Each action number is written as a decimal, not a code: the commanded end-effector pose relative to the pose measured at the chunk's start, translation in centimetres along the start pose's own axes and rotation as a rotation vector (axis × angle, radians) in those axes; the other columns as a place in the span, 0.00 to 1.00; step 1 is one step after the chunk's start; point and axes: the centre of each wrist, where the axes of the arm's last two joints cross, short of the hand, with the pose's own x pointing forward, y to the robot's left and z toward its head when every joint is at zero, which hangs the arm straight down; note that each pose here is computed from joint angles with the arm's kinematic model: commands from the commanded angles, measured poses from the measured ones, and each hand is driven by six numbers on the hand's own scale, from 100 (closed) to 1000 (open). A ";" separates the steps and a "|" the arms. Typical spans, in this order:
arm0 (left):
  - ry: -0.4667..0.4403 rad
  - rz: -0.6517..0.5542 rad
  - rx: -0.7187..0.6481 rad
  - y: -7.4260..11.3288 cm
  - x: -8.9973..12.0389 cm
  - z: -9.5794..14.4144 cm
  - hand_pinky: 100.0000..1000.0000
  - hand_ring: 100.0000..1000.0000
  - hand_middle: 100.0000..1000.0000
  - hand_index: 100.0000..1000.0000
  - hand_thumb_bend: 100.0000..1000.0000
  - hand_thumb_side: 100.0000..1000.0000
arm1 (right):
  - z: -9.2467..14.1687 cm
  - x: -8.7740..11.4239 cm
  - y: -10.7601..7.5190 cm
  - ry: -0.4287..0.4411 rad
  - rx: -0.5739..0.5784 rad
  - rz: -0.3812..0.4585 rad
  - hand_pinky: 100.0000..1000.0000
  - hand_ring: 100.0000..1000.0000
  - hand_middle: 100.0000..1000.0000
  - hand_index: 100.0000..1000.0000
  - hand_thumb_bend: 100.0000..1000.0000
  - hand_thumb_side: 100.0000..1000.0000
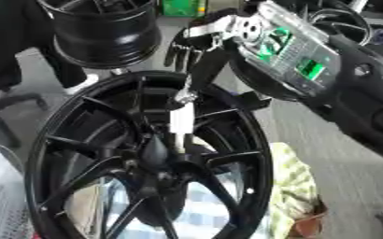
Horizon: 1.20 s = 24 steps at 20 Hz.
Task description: Pull the pin out of the wheel hub.
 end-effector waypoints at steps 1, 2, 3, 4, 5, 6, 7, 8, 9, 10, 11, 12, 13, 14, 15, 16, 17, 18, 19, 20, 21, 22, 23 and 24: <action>-0.015 -0.010 -0.004 0.1 0.5 -0.3 0.75 0.74 0.61 0.80 0.00 0.53 | 0.8 0.0 -0.6 0.068 0.087 -0.056 0.76 0.74 0.68 0.79 0.52 0.12; -0.015 -0.010 -0.003 0.1 0.5 -0.3 0.75 0.74 0.61 0.80 0.00 0.53 | 0.8 -0.1 -0.5 0.067 0.093 -0.060 0.76 0.74 0.68 0.79 0.52 0.11; -0.015 -0.009 -0.002 0.1 0.5 -0.3 0.75 0.74 0.61 0.80 0.00 0.53 | 0.7 -0.2 -0.3 0.066 0.099 -0.064 0.75 0.74 0.68 0.79 0.52 0.09; -0.014 -0.008 -0.002 0.1 0.5 -0.3 0.75 0.74 0.61 0.80 0.00 0.53 | 0.7 -0.3 -0.2 0.065 0.103 -0.067 0.75 0.74 0.68 0.79 0.51 0.09; -0.013 -0.008 -0.002 0.1 0.4 -0.3 0.75 0.74 0.61 0.80 0.00 0.53 | 0.6 -0.3 -0.1 0.065 0.108 -0.070 0.75 0.74 0.68 0.79 0.51 0.09; -0.012 -0.007 -0.003 0.1 0.4 -0.3 0.75 0.74 0.61 0.80 0.00 0.53 | 0.5 -0.4 0.0 0.065 0.111 -0.072 0.75 0.74 0.68 0.79 0.51 0.08; -0.012 -0.007 -0.002 0.1 0.4 -0.3 0.75 0.74 0.61 0.80 0.00 0.53 | 0.4 -0.5 0.2 0.066 0.117 -0.076 0.75 0.74 0.68 0.79 0.50 0.07; -0.012 -0.007 -0.002 0.1 0.4 -0.3 0.75 0.74 0.61 0.80 0.00 0.53 | 0.3 -0.6 0.3 0.067 0.122 -0.078 0.75 0.74 0.68 0.79 0.50 0.06; -0.012 -0.007 0.000 0.1 0.4 -0.3 0.75 0.74 0.61 0.80 0.00 0.53 | 0.2 -0.6 0.4 0.067 0.128 -0.081 0.75 0.74 0.69 0.79 0.50 0.06; -0.013 -0.006 0.002 0.1 0.4 -0.3 0.75 0.74 0.61 0.80 0.00 0.53 | 0.2 -0.7 0.5 0.066 0.132 -0.083 0.75 0.74 0.69 0.79 0.50 0.05; -0.013 -0.005 0.002 0.1 0.4 -0.3 0.75 0.74 0.61 0.80 0.00 0.53 | 0.1 -0.8 0.6 0.066 0.135 -0.085 0.75 0.74 0.69 0.79 0.49 0.04; -0.013 -0.004 0.002 0.0 0.4 -0.3 0.75 0.74 0.61 0.80 0.00 0.53 | 0.1 -0.8 0.6 0.066 0.136 -0.086 0.75 0.74 0.69 0.79 0.49 0.04; -0.013 -0.003 0.001 0.0 0.4 -0.3 0.75 0.74 0.61 0.80 0.00 0.53 | 0.0 -0.9 0.7 0.066 0.138 -0.088 0.76 0.74 0.68 0.78 0.48 0.02; -0.014 -0.003 0.001 0.0 0.4 -0.3 0.75 0.74 0.61 0.80 0.00 0.52 | -0.1 -1.0 0.7 0.066 0.140 -0.090 0.76 0.73 0.68 0.78 0.48 0.00; -0.014 -0.001 0.001 0.0 0.4 -0.3 0.75 0.74 0.61 0.80 0.00 0.53 | -0.2 -1.0 0.8 0.067 0.142 -0.093 0.76 0.73 0.68 0.78 0.48 0.01; -0.013 0.000 0.001 0.0 0.4 -0.3 0.75 0.74 0.61 0.80 0.00 0.53 | -0.3 -1.1 0.9 0.067 0.144 -0.096 0.76 0.73 0.68 0.78 0.48 0.01; -0.012 0.002 0.000 -0.1 0.4 -0.3 0.75 0.74 0.61 0.80 0.00 0.54 | -0.4 -1.2 1.0 0.067 0.145 -0.099 0.76 0.73 0.68 0.78 0.48 0.01; -0.011 0.002 0.000 -0.1 0.4 -0.3 0.75 0.74 0.61 0.80 0.00 0.54 | -0.5 -1.3 1.0 0.067 0.145 -0.102 0.76 0.73 0.68 0.78 0.48 0.01; -0.011 0.003 0.000 -0.1 0.4 -0.3 0.75 0.74 0.61 0.80 0.00 0.54 | -0.6 -1.3 1.1 0.067 0.145 -0.104 0.76 0.73 0.68 0.78 0.48 0.01; -0.011 0.003 0.000 -0.1 0.4 -0.3 0.75 0.74 0.61 0.80 0.00 0.54 | -0.7 -1.5 1.2 0.068 0.145 -0.106 0.76 0.73 0.68 0.78 0.48 0.01; -0.012 0.003 0.001 -0.1 0.4 -0.3 0.75 0.74 0.61 0.80 0.00 0.54 | -0.8 -1.6 1.3 0.071 0.146 -0.107 0.76 0.73 0.68 0.78 0.47 0.01; -0.011 0.003 0.002 -0.1 0.3 -0.3 0.75 0.74 0.61 0.80 0.00 0.54 | -0.9 -1.8 1.4 0.073 0.147 -0.110 0.76 0.73 0.68 0.78 0.47 0.00; -0.011 0.004 0.003 -0.1 0.3 -0.3 0.75 0.74 0.61 0.80 0.00 0.54 | -1.1 -1.9 1.5 0.074 0.149 -0.112 0.76 0.73 0.68 0.78 0.47 0.00; -0.010 0.005 0.004 -0.2 0.3 -0.2 0.75 0.74 0.61 0.80 0.00 0.54 | -1.2 -1.9 1.6 0.072 0.151 -0.113 0.76 0.73 0.68 0.78 0.47 0.00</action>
